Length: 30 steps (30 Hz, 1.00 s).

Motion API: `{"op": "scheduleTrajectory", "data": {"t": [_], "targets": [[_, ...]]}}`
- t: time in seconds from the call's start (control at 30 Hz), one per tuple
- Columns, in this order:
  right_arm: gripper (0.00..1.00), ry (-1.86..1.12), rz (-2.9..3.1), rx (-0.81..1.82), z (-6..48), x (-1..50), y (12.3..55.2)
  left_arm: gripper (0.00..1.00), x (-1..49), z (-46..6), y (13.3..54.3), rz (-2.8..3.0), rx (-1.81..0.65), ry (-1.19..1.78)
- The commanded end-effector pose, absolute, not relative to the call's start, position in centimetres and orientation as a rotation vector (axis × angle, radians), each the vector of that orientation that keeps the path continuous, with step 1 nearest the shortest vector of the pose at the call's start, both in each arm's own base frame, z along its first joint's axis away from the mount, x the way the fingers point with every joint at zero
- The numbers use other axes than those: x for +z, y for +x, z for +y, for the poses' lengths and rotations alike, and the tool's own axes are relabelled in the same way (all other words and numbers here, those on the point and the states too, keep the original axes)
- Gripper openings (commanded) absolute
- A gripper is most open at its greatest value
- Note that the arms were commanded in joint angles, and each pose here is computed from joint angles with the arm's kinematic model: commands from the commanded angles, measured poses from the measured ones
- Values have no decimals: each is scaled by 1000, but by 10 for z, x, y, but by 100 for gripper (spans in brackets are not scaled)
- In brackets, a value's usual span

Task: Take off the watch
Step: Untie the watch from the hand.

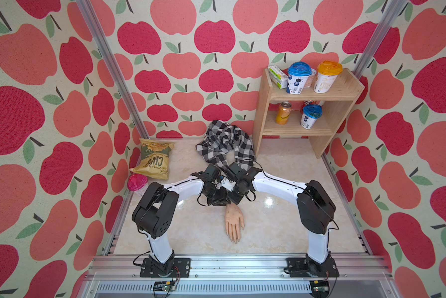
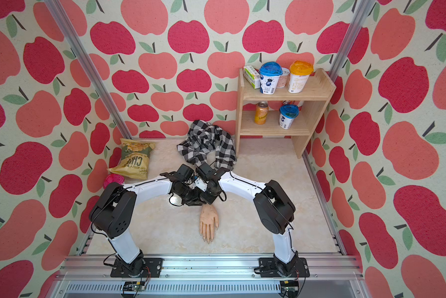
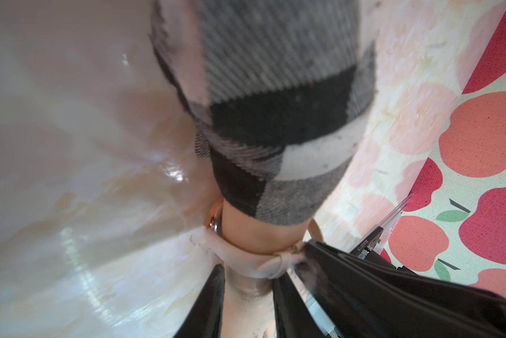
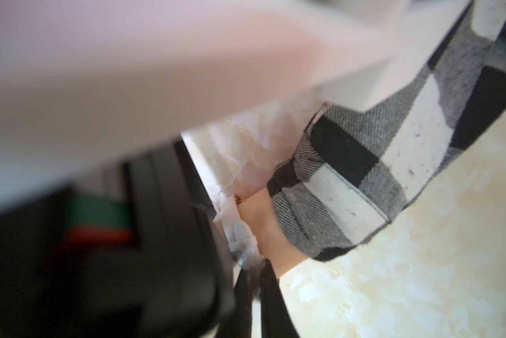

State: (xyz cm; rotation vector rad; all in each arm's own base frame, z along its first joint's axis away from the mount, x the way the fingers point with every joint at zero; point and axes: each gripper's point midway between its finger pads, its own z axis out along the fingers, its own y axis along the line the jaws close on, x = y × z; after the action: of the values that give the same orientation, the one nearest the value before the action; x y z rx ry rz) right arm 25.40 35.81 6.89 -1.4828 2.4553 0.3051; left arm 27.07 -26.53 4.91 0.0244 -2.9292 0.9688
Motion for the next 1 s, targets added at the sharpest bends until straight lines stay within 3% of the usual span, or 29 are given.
{"op": "scheduleTrajectory", "data": {"t": [0.0,0.13,0.47,0.97], "targets": [[0,-1520,2482,237,344,57,249,27,30,-256,281,-2986,856,38],[0,-1484,2495,213,335,59,251,16,28,-256,284,-2988,849,36],[0,-1356,2517,303,321,70,252,0,22,-254,285,-2988,827,46],[0,-1260,2553,495,312,77,241,1,31,-254,289,-3022,858,-18]]}}
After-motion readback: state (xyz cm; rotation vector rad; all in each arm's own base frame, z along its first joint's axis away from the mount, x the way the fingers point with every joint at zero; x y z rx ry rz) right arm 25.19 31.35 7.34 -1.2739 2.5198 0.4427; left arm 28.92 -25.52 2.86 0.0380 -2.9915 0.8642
